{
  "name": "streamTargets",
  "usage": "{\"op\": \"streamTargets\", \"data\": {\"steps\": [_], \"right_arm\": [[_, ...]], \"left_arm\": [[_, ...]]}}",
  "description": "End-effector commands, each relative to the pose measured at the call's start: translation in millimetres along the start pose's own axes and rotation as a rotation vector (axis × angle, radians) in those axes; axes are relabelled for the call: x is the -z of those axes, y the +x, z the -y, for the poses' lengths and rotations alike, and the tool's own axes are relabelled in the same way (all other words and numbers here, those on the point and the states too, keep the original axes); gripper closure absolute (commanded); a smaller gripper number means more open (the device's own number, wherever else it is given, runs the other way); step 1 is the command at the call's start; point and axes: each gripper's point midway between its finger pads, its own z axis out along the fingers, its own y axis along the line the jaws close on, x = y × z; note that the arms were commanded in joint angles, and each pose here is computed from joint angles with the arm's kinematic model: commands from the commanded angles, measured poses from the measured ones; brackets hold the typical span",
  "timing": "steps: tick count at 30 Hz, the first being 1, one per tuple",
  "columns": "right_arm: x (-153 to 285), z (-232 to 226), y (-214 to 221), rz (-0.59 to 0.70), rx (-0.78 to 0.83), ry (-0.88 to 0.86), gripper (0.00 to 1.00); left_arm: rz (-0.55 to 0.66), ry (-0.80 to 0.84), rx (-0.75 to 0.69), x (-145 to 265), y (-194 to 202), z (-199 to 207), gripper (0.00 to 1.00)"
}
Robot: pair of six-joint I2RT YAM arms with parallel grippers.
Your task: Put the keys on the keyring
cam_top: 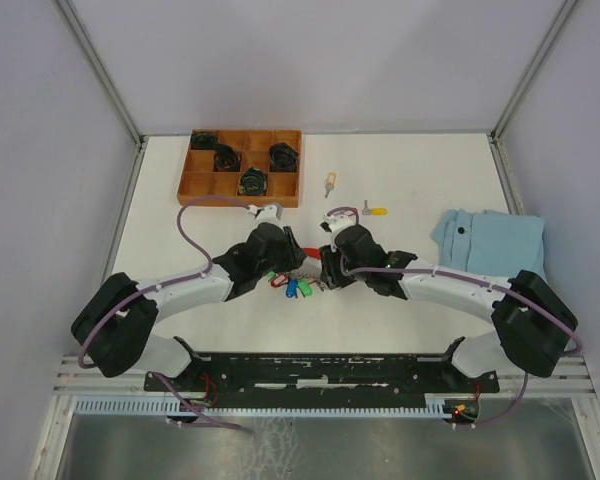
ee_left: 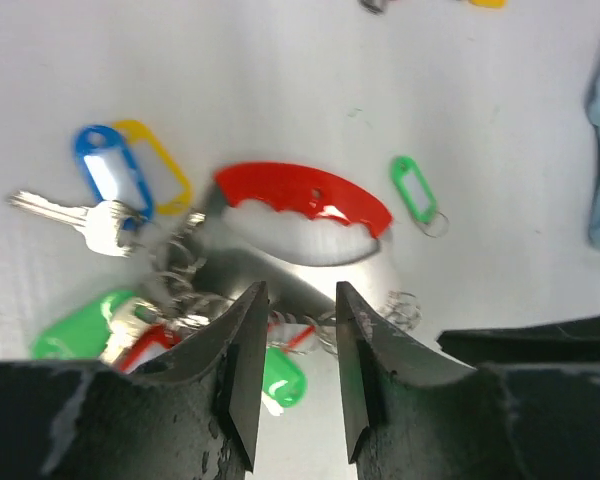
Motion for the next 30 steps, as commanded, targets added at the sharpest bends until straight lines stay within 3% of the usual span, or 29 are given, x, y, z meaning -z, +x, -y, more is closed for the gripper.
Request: {"op": "streamTargets", "data": {"steps": [1,8,22,30], "right_arm": [[-9,-11,-26,0.010,-0.048,0.017,0.55],[-27,-5,-19,-0.115,-0.015,0.082,0.58],[-54,-3,-5,-0.229,0.027,0.076,0.60],[-52,-8,4,-0.277,0.025,0.035,0.70]], "left_arm": [[-0.052,-0.023,-0.067,-4,-13,-30,0.60],[-0.101,-0.060,-0.092,-24,-26,-60,0.61],[-0.224,-0.044,-0.055,-39,12,-70,0.67],[-0.241,-0.032,-0.012,-33,26,-72,0.69]]}}
